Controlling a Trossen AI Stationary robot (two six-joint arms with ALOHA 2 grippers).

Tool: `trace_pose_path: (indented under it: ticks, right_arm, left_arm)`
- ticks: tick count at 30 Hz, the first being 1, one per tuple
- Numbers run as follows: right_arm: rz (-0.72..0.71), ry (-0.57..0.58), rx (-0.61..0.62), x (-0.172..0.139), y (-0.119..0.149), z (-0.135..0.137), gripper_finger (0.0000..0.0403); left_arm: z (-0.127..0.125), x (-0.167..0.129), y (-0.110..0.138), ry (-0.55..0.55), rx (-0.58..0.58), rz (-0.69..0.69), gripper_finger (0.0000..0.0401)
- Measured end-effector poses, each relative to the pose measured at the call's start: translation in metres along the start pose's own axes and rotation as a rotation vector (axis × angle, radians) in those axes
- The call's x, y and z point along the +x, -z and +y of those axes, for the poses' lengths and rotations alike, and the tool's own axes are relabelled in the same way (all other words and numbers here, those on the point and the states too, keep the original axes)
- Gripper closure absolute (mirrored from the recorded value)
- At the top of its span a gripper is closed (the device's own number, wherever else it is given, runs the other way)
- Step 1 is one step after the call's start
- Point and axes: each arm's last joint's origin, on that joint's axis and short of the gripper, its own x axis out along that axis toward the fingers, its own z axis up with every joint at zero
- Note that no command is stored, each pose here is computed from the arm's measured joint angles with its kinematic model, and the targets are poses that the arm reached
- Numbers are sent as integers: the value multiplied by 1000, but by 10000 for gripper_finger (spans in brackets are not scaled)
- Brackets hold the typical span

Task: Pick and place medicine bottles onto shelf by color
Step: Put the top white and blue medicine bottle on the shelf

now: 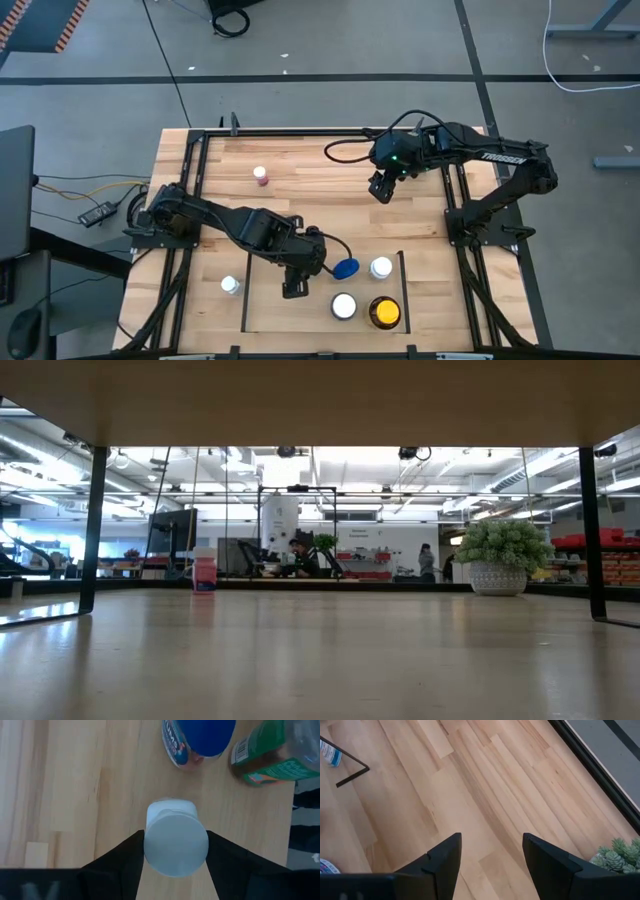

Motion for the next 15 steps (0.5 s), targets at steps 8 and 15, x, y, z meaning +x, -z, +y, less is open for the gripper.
trace_pose_path:
  ticks: [8, 15]
  right_arm:
    - [0, 0, 2, 0, 0, 0, 185]
    - [0, 0, 2, 0, 0, 0, 185]
  left_arm:
    - [3, 0, 7, -27, -3, 80, 212]
    - [0, 0, 2, 1, -13, 25, 202]
